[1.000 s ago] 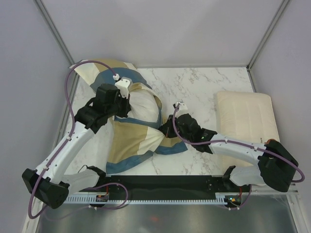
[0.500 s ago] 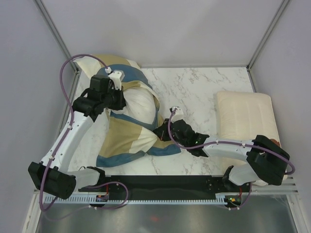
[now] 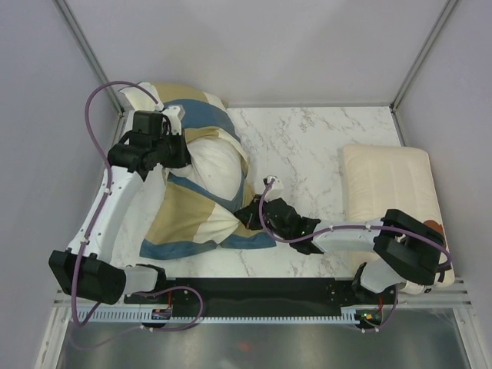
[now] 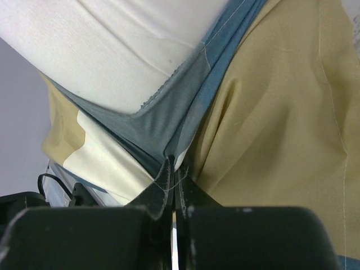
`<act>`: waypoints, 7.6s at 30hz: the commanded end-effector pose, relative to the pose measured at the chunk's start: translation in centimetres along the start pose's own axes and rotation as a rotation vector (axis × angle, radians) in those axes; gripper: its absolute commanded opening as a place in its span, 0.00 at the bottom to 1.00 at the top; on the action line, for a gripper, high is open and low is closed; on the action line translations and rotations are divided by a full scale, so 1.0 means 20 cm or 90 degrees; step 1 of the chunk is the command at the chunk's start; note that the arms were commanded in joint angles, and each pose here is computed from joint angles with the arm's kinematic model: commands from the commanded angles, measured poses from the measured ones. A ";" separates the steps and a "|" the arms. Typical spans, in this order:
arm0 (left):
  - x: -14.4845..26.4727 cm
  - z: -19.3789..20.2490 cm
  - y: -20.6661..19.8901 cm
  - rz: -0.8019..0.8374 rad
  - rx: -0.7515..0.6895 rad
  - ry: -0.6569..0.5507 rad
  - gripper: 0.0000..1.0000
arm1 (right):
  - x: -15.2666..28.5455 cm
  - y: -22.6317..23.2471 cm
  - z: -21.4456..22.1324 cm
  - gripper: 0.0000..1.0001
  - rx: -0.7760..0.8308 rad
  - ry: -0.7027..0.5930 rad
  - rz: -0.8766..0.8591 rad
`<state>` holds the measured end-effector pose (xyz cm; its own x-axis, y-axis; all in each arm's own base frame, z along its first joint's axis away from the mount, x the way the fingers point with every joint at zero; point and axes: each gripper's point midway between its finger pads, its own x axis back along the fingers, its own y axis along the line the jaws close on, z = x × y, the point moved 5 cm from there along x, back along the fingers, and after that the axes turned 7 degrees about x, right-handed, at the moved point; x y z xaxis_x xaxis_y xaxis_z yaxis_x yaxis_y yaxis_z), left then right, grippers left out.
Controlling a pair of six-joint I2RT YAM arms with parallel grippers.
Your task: Remove the pillowcase from the pillow
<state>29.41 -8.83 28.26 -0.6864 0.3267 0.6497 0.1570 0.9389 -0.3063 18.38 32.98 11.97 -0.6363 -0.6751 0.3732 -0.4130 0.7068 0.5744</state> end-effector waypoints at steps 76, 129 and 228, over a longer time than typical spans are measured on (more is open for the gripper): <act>0.24 -0.06 0.01 0.072 0.006 -0.382 0.02 | 0.14 -0.01 -0.48 0.00 0.183 -0.146 0.267; 0.46 -0.07 -0.48 0.184 -0.277 -0.394 0.89 | 0.56 0.16 -1.12 0.00 0.192 -0.313 -0.013; 0.15 0.18 -0.11 -0.014 -0.237 -0.249 0.02 | 0.13 -0.31 -0.41 0.81 0.436 0.092 -0.154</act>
<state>23.62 -10.76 26.12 -0.8394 0.3318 0.4306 0.3715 0.9284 0.0087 23.03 23.63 14.01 -0.3730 -0.8023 0.4660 -0.8579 0.4895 0.1563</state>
